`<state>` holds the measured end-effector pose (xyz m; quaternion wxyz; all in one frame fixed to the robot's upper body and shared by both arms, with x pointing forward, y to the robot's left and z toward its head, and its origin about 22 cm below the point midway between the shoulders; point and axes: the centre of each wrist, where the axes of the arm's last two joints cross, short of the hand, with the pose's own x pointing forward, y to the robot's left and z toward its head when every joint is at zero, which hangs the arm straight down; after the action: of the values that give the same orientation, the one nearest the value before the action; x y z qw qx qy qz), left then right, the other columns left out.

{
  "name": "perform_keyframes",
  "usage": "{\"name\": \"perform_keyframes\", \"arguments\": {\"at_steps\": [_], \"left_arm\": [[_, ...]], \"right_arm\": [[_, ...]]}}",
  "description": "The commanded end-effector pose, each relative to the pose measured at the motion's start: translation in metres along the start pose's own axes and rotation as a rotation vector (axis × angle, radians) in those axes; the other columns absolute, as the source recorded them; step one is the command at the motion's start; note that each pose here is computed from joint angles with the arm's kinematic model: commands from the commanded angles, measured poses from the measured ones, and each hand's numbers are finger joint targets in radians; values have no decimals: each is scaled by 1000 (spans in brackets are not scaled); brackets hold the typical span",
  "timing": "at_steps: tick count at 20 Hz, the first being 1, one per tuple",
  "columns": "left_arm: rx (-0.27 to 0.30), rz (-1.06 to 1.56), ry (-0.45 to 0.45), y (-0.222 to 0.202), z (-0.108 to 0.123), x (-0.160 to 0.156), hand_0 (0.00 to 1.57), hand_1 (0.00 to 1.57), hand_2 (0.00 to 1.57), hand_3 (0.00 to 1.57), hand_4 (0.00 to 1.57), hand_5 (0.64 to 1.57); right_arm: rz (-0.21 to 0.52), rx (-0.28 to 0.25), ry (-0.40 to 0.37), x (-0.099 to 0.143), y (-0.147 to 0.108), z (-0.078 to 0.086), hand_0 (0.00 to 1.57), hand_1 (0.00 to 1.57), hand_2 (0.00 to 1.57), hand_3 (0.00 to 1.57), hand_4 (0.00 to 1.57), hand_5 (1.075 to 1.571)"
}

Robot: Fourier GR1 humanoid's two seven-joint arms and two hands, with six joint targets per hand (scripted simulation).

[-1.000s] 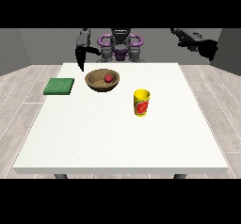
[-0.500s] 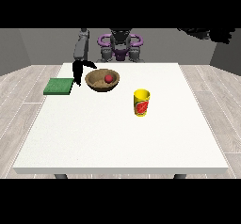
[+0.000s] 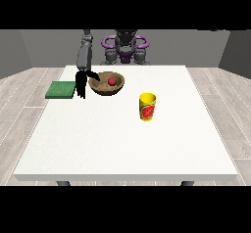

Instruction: Pick the cup and pour the ball into the bowl, then pick the bowl and place it on the pad

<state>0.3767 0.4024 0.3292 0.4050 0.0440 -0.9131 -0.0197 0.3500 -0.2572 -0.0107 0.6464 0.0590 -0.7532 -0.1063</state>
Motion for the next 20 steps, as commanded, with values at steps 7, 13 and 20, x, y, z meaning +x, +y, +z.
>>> {"name": "perform_keyframes", "arguments": {"at_steps": [7, 13, 20], "left_arm": [[-33, 23, -30, 5, -1, 16, 0, 0, 0, 0, 0, 1527], [-44, 28, -83, -6, -25, 54, 0, 0, 0, 0, 0, 1541], [-85, 57, -58, -19, -26, 45, 0, 0, 0, 0, 0, 1538]], "right_arm": [[-5, -53, 7, -22, -12, 0, 0, 0, 0, 0, 294, 1566], [-3, -31, -3, -16, 36, -21, 0, 0, 0, 0, 405, 1570], [41, -105, 65, -31, 55, -11, 0, 0, 0, 0, 416, 1570]]}}
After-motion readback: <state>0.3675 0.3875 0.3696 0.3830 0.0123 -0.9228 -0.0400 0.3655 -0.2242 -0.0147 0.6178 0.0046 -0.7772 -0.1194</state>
